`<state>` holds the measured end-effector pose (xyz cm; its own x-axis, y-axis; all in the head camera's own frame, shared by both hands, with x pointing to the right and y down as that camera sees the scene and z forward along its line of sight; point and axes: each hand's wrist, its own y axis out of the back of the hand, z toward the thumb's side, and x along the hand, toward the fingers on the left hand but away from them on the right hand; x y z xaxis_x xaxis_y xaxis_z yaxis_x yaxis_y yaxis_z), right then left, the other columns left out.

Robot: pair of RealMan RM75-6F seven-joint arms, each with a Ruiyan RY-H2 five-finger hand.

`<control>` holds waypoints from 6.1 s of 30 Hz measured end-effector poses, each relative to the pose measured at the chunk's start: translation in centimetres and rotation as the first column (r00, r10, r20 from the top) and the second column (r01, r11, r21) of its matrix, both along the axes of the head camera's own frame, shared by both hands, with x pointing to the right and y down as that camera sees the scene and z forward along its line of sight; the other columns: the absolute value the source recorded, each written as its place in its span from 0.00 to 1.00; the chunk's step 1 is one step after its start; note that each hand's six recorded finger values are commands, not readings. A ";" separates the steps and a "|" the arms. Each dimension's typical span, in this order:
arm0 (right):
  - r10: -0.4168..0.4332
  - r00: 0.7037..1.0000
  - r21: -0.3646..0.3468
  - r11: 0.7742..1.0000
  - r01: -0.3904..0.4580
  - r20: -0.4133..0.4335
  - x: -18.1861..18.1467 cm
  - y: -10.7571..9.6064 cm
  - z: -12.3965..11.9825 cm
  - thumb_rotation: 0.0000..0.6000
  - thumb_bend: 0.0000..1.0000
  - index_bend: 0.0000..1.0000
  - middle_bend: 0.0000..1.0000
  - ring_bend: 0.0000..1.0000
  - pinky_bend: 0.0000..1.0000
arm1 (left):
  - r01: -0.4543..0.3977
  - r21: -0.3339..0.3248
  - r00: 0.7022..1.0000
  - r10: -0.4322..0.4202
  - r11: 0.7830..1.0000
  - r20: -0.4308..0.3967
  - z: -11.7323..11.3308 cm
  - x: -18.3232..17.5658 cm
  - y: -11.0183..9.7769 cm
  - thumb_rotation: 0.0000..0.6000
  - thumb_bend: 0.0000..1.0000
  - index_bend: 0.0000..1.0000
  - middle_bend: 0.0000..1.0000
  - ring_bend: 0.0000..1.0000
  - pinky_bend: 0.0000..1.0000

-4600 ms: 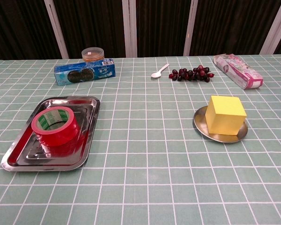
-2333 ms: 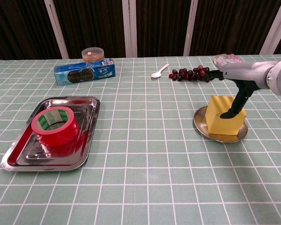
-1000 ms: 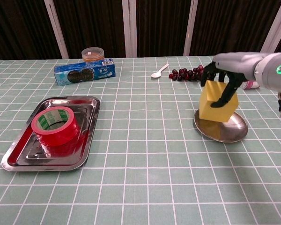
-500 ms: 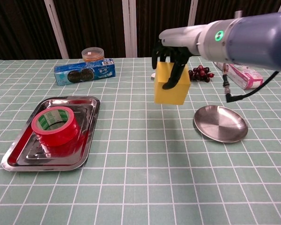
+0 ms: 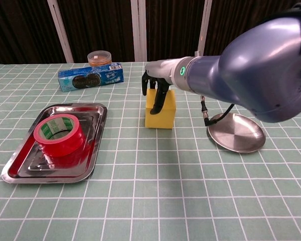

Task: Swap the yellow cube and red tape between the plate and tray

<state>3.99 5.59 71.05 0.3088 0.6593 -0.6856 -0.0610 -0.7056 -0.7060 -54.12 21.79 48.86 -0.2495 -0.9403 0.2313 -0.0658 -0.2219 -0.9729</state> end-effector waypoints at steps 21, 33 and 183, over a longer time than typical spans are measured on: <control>0.024 0.999 0.111 0.994 -0.026 0.022 3.8 -1.2 -8.1 1.00 0.22 0.00 0.00 0.00 0.00 | -0.075 -0.030 0.997 0.075 0.997 0.012 1.4 1.5 -0.4 1.00 0.00 0.18 0.00 0.00 0.09; 0.389 0.921 0.227 0.895 -0.384 0.023 28.5 6.3 -13.9 1.00 0.22 0.05 0.00 0.01 0.00 | -0.188 -0.093 0.982 0.186 0.978 -0.037 3.8 6.4 -1.9 1.00 0.00 0.14 0.00 0.00 0.09; 0.579 0.811 0.246 0.777 -0.580 0.083 40.3 15.5 -14.1 1.00 0.22 0.06 0.00 0.02 0.00 | -0.746 -0.266 0.661 0.629 0.610 -0.410 14.3 49.5 -11.4 1.00 0.00 0.17 0.02 0.00 0.14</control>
<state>44.30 21.13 56.98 -0.1854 0.8607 -0.4743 0.3041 -0.4087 -0.8605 -4.63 10.44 63.17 0.5558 -0.6194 0.5545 0.0420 -0.6453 -0.7628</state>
